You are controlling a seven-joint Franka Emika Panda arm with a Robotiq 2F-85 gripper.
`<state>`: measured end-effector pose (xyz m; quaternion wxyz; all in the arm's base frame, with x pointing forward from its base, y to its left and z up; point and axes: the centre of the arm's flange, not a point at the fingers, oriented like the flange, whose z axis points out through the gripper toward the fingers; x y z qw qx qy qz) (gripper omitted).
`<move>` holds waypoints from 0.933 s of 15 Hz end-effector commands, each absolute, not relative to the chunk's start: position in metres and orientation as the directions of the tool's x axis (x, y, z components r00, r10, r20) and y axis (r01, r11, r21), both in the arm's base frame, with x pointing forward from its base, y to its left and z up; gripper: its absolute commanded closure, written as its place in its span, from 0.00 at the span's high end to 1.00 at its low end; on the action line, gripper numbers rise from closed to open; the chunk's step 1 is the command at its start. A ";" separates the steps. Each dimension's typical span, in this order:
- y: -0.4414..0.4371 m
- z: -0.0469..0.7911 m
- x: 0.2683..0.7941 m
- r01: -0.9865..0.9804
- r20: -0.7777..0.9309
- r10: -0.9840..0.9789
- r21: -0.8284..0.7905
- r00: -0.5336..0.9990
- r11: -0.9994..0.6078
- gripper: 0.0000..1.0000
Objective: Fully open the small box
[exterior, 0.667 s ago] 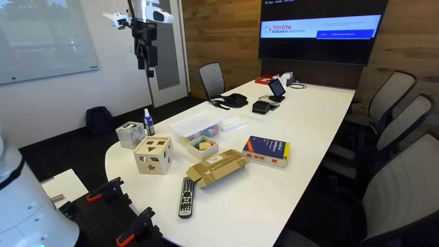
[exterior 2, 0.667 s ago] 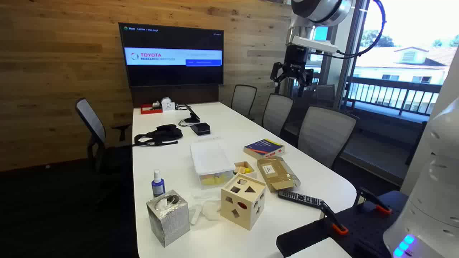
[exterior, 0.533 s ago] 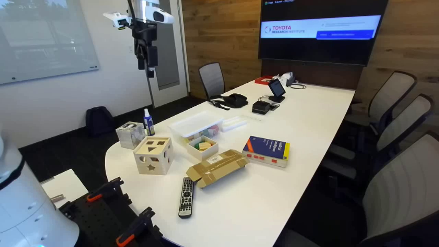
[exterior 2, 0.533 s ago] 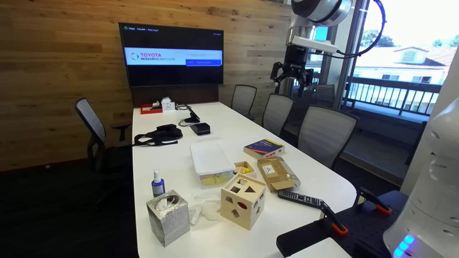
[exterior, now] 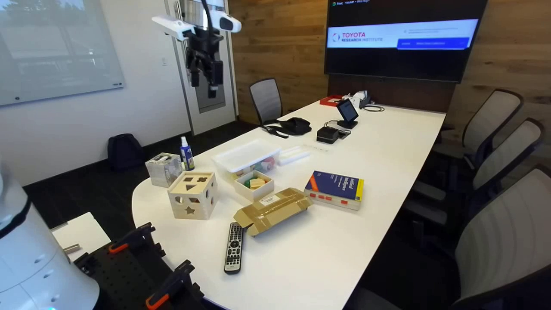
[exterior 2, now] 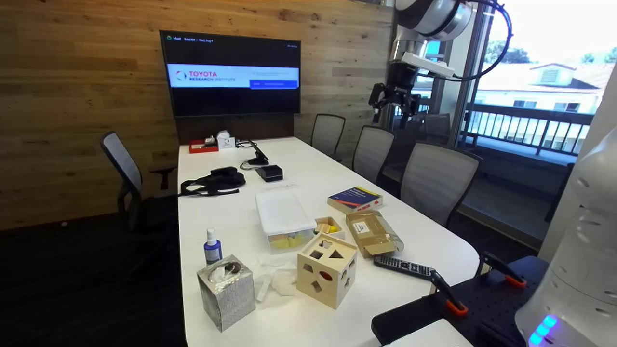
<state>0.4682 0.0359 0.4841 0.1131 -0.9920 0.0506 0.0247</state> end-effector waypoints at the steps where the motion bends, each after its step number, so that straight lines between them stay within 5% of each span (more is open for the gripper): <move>1: -0.026 0.464 0.528 -0.002 -0.037 0.013 -0.360 0.999 -0.933 1.00; 6: -0.119 0.384 0.572 0.088 -0.022 0.122 -0.563 0.992 -0.822 1.00; 14: -0.214 0.210 0.573 -0.066 -0.099 0.008 -0.721 0.995 -0.690 1.00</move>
